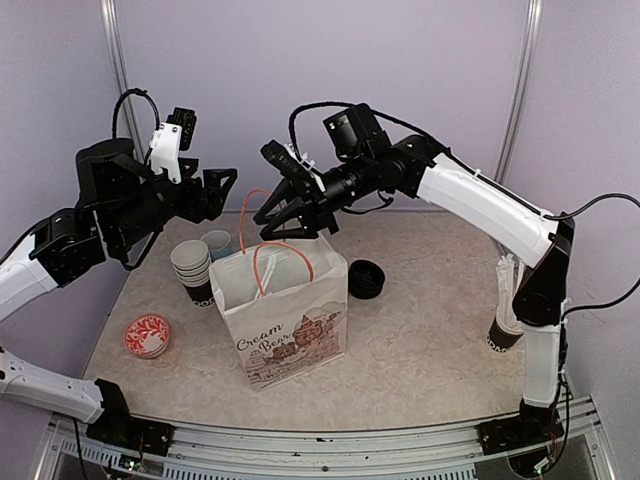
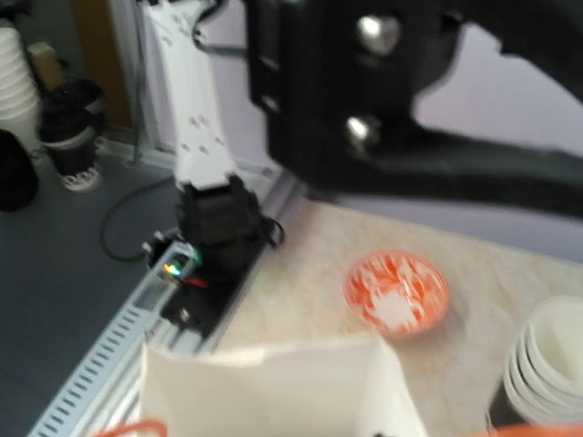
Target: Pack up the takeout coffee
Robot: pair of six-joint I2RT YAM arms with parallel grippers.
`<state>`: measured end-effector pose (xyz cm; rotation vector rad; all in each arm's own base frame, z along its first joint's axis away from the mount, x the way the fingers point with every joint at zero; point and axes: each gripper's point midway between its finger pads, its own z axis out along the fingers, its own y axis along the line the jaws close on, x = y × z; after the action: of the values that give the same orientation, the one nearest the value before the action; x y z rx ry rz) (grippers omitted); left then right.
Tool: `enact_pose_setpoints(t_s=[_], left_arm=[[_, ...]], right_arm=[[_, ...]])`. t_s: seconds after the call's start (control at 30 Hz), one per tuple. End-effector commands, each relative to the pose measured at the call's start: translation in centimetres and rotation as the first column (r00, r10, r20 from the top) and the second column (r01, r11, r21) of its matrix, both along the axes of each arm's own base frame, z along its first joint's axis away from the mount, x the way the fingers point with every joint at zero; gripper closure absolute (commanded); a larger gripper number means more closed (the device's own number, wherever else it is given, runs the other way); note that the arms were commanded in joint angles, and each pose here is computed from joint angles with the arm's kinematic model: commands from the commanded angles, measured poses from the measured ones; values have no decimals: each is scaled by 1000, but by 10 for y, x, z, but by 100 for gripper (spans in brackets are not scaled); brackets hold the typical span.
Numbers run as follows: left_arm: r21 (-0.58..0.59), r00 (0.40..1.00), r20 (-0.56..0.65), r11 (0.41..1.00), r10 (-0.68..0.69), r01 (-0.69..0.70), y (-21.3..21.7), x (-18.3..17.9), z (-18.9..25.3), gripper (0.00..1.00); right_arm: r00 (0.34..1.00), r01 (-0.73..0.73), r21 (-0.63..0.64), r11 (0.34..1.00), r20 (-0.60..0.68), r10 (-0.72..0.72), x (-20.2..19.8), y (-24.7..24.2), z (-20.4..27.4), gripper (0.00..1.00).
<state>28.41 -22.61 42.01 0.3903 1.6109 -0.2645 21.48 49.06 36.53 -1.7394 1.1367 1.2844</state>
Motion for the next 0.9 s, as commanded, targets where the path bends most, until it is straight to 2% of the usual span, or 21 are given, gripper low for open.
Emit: enact_pose_setpoints(t_s=[0.0, 0.13, 0.27, 0.3, 0.33, 0.4, 0.43, 0.5, 0.73, 0.8, 0.87], left_arm=[[5, 1000, -6, 1000, 12, -12, 7, -1, -5, 20], [13, 1000, -5, 1000, 29, -29, 9, 1, -9, 17], [27, 998, -5, 998, 64, -64, 15, 5, -12, 12], [32, 997, -3, 996, 78, -78, 18, 6, -12, 11], [34, 996, 1, 995, 94, -94, 21, 8, -11, 10], [39, 994, 9, 993, 112, -112, 27, 10, -10, 8], [37, 992, 10, 992, 123, -123, 30, 13, -10, 7], [21, 990, 5, 989, 143, -143, 37, 18, -9, 2], [-123, 964, -68, 957, 256, -263, 77, 43, -12, 1], [-137, 958, -88, 949, 274, -284, 86, 49, -16, 1], [-147, 956, -84, 946, 280, -290, 91, 52, -16, 1]], right_arm=[[985, 99, -3, 995, 139, -98, 4, -29, 19, 60], [948, 225, -23, 974, 235, -214, 20, -55, 17, 53], [868, 420, -11, 907, 298, -398, 60, -100, 21, 50], [842, 471, -2, 882, 299, -449, 72, -114, 23, 47], [812, 528, 9, 849, 286, -508, 84, -129, 27, 39], [731, 642, 37, 765, 271, -627, 111, -163, 30, 12], [680, 696, 63, 715, 264, -684, 122, -182, 35, 3], [577, 780, 111, 616, 255, -776, 142, -219, 42, 0], [159, 963, 192, 190, 163, -974, 190, -336, 43, 0], [77, 973, 208, 103, 128, -989, 189, -357, 45, 0], [23, 973, 225, 43, 90, -996, 186, -372, 51, 1]])
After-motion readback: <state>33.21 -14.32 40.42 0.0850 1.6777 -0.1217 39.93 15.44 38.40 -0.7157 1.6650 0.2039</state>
